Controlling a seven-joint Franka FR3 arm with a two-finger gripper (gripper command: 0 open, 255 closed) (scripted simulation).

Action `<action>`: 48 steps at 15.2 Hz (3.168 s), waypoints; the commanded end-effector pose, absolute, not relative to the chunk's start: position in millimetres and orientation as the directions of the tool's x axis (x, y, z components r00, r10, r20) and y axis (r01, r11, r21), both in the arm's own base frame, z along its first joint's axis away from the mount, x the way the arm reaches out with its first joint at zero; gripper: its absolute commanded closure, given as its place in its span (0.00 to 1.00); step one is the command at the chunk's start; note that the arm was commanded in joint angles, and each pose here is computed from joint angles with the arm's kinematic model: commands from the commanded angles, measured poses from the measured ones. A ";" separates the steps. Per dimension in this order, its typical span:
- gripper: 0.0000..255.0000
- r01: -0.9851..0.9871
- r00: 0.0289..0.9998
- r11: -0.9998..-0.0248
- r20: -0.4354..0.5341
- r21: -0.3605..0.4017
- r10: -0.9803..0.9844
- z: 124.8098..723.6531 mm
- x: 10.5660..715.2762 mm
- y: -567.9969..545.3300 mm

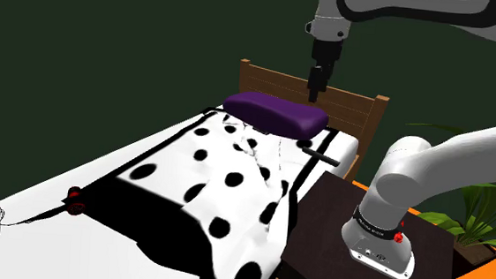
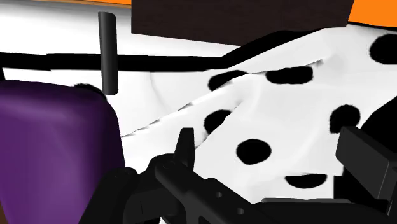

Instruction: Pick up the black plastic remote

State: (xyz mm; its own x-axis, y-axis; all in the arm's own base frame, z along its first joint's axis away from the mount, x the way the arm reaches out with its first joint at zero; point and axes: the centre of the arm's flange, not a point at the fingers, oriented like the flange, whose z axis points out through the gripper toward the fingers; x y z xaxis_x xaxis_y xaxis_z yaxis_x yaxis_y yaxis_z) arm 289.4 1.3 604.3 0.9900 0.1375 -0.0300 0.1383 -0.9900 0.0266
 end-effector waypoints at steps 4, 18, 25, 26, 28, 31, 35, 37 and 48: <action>0.00 0.122 0.992 -0.992 -0.027 0.031 0.121 572.6 293.9 -21.3; 0.00 0.046 0.999 -0.998 -0.013 0.053 0.045 426.4 311.5 -129.7; 0.00 0.008 1.000 -0.998 -0.005 0.064 0.008 354.2 318.0 -185.4; 0.00 0.002 1.000 -0.998 -0.004 0.065 0.002 343.9 318.8 -193.5; 0.00 -0.009 1.000 -0.998 -0.001 0.068 -0.009 323.5 320.3 -209.6; 0.00 -0.025 1.000 -0.997 0.002 0.073 -0.025 292.8 322.4 -234.0; 0.00 -0.047 0.999 -0.996 0.007 0.078 -0.046 252.2 324.7 -266.7; 0.00 -0.058 0.998 -0.995 0.010 0.081 -0.057 231.9 325.6 -283.2; 1.00 -0.058 0.998 -0.995 0.010 0.081 -0.058 190.8 325.7 -283.7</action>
State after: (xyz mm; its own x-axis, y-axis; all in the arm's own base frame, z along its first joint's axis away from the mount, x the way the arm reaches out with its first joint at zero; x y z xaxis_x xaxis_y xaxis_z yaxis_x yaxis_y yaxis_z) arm 325.4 -283.6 191.9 0.9983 -0.0574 0.0094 -0.0580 -0.9950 0.0810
